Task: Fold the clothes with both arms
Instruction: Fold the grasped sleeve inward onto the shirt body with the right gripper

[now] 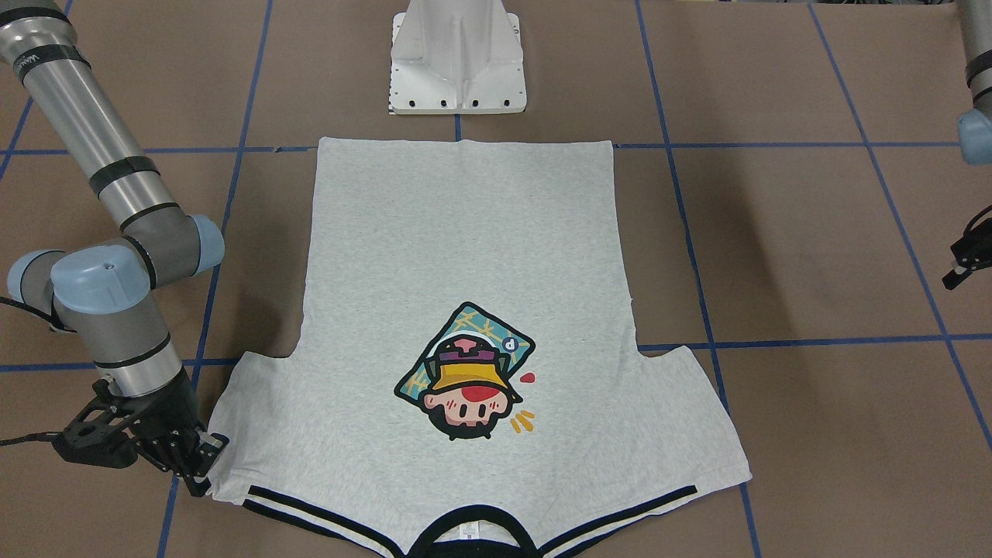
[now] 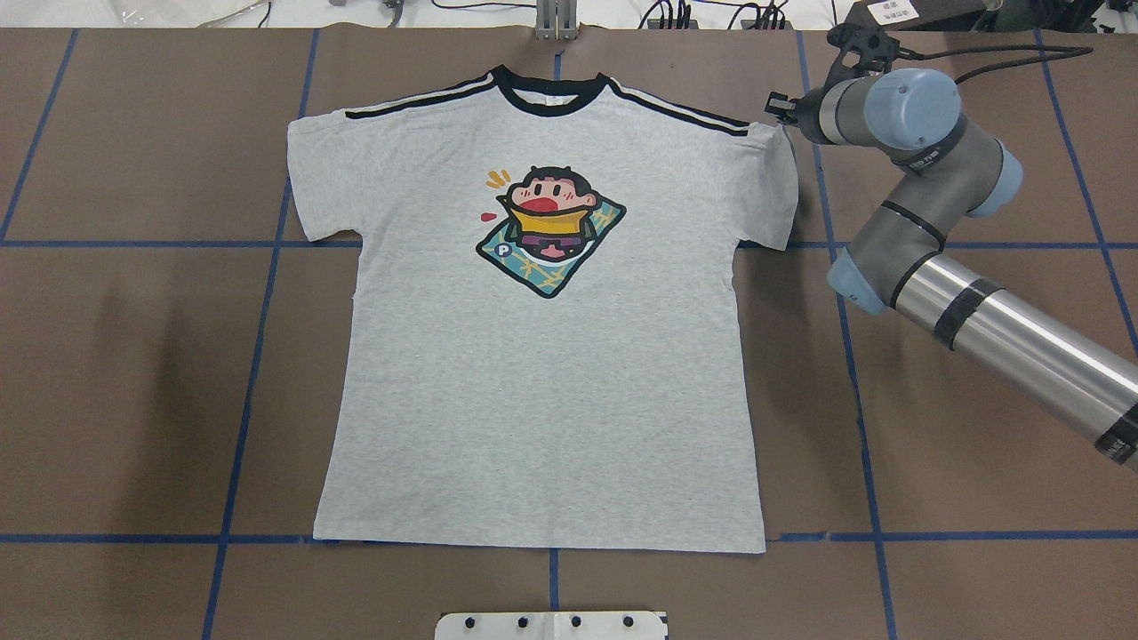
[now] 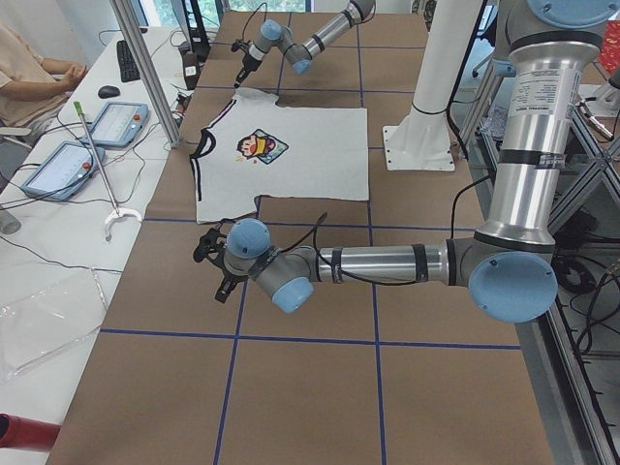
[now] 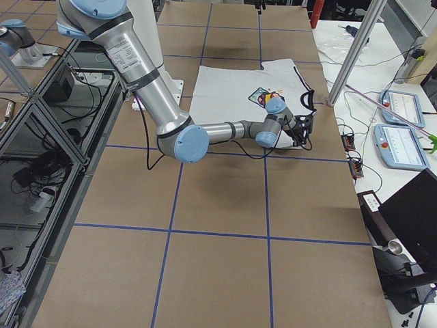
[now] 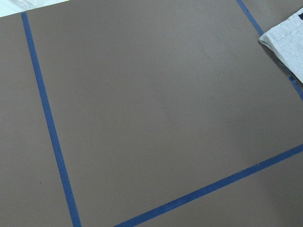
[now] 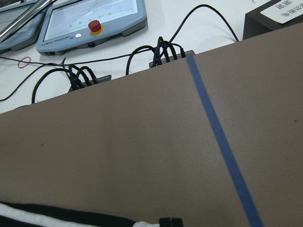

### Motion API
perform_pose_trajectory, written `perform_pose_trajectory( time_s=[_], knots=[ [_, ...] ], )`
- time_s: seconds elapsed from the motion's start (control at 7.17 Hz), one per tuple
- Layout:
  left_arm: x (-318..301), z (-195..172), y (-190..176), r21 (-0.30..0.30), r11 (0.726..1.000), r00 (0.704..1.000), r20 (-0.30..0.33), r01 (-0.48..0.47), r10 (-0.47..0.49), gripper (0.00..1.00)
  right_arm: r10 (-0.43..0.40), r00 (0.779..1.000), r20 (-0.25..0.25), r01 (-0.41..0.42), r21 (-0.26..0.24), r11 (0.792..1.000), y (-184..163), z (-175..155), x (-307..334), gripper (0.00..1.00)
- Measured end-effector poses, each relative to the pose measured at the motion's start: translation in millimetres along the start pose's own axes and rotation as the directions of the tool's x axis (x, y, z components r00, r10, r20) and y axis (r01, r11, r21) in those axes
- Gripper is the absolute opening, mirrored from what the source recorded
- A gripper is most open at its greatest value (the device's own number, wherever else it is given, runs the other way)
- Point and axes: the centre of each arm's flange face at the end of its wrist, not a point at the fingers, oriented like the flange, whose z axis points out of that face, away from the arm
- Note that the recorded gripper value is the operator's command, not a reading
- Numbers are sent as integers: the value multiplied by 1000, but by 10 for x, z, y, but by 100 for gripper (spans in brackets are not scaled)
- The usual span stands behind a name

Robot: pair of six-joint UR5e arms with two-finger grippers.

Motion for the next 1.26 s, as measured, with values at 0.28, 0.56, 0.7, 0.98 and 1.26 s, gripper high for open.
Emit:
perform_pose_trajectory(
  time_s=[0.28,0.56,0.7,0.98,1.26],
  knots=[
    [12,-9,-7,2,1000,1000,-2,-2,2,100,99,995,15,-99,-24,995,239,-45,-797,0],
    [14,-22,35,5,1000,1000,-3,-1,1,100,123,992,-35,-123,-3,992,310,5,-1561,0],
    [6,-31,93,11,1000,1000,-5,-5,5,100,122,991,-64,-122,8,993,316,102,-1705,0],
    [-12,-44,199,21,1000,1000,-9,-11,12,100,118,988,-100,-116,24,993,310,234,-1751,65],
    [-10,-31,207,15,1000,1000,-18,-7,7,100,113,988,-106,-110,31,993,320,255,-1764,100]
  ],
)
